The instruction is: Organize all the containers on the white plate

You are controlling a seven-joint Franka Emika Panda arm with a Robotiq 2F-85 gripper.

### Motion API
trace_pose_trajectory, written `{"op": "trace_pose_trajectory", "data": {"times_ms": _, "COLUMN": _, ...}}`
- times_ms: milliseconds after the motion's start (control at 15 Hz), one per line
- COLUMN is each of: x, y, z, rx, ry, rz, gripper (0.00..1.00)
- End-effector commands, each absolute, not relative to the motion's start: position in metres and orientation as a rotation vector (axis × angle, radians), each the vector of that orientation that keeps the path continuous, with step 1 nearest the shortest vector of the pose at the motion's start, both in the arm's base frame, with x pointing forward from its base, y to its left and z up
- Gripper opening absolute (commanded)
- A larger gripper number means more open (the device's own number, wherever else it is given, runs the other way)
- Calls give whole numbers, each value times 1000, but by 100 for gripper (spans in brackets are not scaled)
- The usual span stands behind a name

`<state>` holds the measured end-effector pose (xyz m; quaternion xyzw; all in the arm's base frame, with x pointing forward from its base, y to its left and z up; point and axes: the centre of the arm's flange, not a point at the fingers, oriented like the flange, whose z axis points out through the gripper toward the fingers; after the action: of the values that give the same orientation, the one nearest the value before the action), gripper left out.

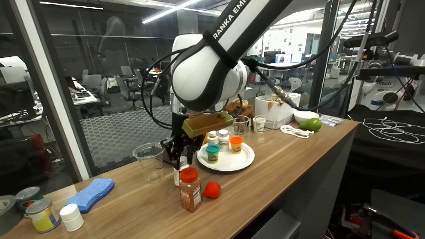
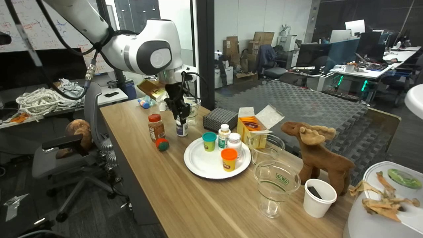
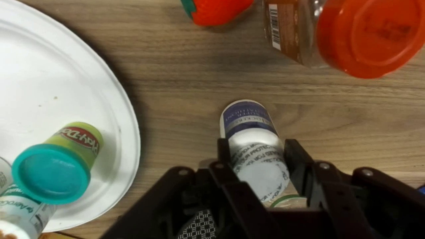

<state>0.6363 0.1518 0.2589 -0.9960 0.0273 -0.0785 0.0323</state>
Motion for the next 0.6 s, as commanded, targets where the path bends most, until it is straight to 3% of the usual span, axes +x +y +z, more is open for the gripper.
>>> {"op": "trace_pose_trajectory", "data": {"times_ms": 0, "x": 637, "y": 155, "z": 272, "rx": -3068, "ry": 61, "rz": -286, "gripper": 24}}
{"op": "trace_pose_trajectory", "data": {"times_ms": 533, "x": 627, "y": 146, "z": 328, "rx": -3125, "ry": 82, "rz": -461, "gripper": 21}}
